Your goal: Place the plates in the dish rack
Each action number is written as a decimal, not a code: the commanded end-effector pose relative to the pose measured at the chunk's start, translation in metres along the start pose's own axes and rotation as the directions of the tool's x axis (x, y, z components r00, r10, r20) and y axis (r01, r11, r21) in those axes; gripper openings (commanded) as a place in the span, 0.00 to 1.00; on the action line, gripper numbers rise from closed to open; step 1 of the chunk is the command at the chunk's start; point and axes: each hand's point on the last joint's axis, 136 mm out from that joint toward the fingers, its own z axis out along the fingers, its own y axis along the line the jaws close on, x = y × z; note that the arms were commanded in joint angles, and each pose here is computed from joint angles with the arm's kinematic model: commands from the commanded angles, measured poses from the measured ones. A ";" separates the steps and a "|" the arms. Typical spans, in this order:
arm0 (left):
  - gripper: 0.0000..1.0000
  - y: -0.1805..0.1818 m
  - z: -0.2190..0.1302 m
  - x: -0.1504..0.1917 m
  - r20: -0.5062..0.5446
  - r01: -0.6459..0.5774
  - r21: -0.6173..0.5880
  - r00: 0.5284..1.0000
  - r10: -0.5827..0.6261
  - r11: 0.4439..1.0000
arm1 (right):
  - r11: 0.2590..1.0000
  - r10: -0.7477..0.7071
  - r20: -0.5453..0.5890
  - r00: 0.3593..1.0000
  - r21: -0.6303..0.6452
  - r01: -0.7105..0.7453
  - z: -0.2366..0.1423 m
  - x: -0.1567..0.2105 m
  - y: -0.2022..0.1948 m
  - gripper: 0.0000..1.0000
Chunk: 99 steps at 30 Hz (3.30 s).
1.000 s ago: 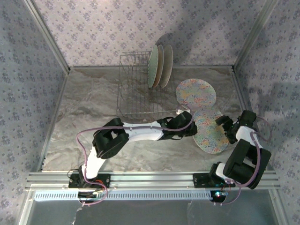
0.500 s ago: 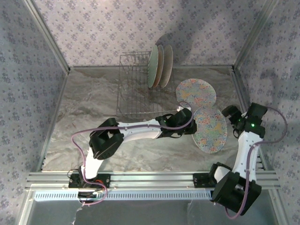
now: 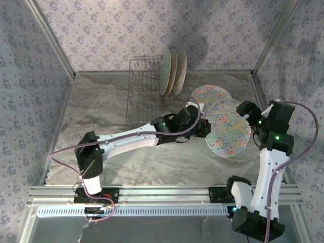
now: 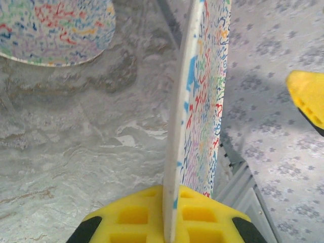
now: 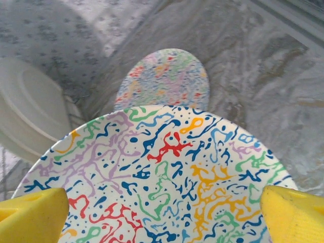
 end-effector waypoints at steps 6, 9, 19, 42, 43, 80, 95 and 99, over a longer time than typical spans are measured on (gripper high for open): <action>0.00 -0.018 -0.088 -0.056 0.198 -0.061 0.044 0.979 0.051 0.997 | 0.974 -0.054 0.015 0.998 -0.222 0.055 -0.041 -0.018 0.065 0.99; 0.00 -0.006 -0.116 -0.068 0.244 -0.059 0.021 0.968 0.052 0.998 | 0.938 -0.082 0.004 0.997 -0.339 0.078 -0.046 -0.020 0.089 0.99; 0.00 0.060 -0.214 -0.110 0.356 -0.023 -0.025 0.934 0.031 0.999 | 0.830 -0.202 -0.003 0.979 -0.531 0.170 -0.049 -0.024 0.137 0.97; 0.00 0.129 -0.255 -0.151 0.323 0.012 0.142 0.945 -0.058 0.990 | 0.554 -0.464 -0.186 0.866 -0.824 0.120 0.060 0.057 0.248 0.93; 0.00 0.130 -0.254 -0.152 0.319 0.015 0.142 0.946 -0.060 0.990 | 0.547 -0.466 -0.189 0.864 -0.830 0.113 0.062 0.059 0.253 0.92; 0.08 0.178 -0.230 -0.160 0.308 0.102 0.048 0.945 -0.112 0.994 | 0.496 -0.467 -0.278 0.840 -0.868 -0.012 0.074 0.088 0.283 0.00; 0.63 0.193 -0.247 -0.160 0.347 0.127 -0.009 0.931 -0.116 0.992 | 0.521 -0.404 -0.210 0.890 -0.853 0.036 0.057 0.062 0.295 0.00; 0.81 0.196 -0.254 -0.160 0.358 0.130 -0.033 0.927 -0.109 0.991 | 0.548 -0.392 -0.190 0.900 -0.834 0.062 0.057 0.057 0.297 0.00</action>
